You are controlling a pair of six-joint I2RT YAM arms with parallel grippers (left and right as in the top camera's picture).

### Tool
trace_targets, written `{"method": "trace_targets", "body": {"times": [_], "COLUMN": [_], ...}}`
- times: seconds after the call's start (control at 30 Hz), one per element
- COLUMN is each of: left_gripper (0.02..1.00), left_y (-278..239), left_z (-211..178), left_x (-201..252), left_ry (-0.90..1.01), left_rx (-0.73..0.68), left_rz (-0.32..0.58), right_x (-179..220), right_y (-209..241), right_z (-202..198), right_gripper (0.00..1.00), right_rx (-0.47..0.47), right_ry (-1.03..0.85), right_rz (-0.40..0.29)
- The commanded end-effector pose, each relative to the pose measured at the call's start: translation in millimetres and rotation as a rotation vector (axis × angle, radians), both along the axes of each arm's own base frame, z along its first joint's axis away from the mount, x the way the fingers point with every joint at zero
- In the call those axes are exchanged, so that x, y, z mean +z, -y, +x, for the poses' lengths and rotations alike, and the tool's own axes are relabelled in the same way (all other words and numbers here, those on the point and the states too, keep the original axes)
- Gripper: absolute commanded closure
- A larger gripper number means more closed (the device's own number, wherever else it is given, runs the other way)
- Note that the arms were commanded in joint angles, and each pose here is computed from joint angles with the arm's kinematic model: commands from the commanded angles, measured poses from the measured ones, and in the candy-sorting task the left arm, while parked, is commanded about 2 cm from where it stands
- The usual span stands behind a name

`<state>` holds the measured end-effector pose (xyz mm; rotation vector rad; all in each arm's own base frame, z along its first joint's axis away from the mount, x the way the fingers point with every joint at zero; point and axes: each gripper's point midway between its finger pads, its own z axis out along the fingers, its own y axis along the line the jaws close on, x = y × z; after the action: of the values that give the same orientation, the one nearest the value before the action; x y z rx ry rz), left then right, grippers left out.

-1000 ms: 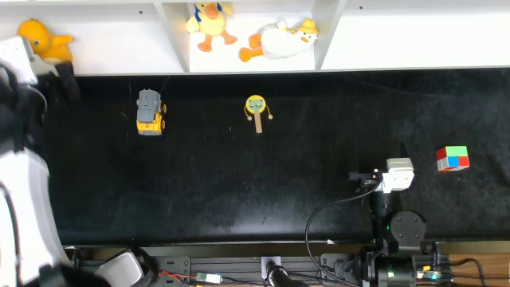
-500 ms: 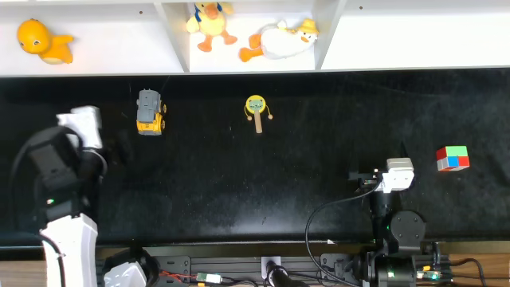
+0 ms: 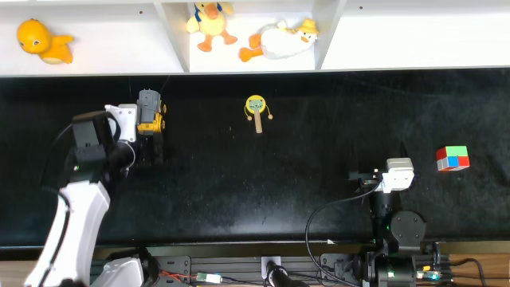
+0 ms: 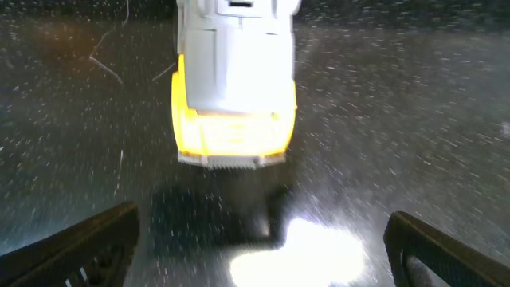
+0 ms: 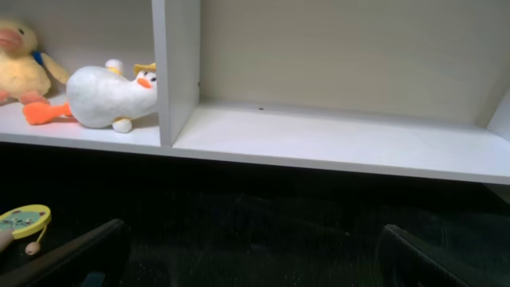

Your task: Store Toys

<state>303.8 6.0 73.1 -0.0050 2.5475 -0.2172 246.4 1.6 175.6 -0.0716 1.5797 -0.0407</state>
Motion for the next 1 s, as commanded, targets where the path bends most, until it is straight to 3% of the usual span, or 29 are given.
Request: {"method": "trace_targets", "body": {"times": [0.03, 0.5, 1.0], "left_gripper": [0.045, 0.066, 0.071], "left_y": [-1.8, -13.6, -9.6], "left_z": [24.5, 49.1, 53.8], "left_x": [10.0, 13.4, 5.6], "left_ry": [0.038, 0.056, 0.054], "left_rx": [-0.029, -0.126, -0.161], "left_rz": [0.019, 0.145, 0.148], "right_x": [-4.0, -4.0, -4.0], "right_y": [0.4, 0.4, 0.4], "right_z": [0.4, 0.4, 0.4], "right_gripper": [0.005, 0.005, 0.005], "right_rx": [-0.005, -0.005, -0.005], "right_ry": [-0.002, -0.002, -0.002], "right_rz": [0.008, 0.008, 0.008]}}
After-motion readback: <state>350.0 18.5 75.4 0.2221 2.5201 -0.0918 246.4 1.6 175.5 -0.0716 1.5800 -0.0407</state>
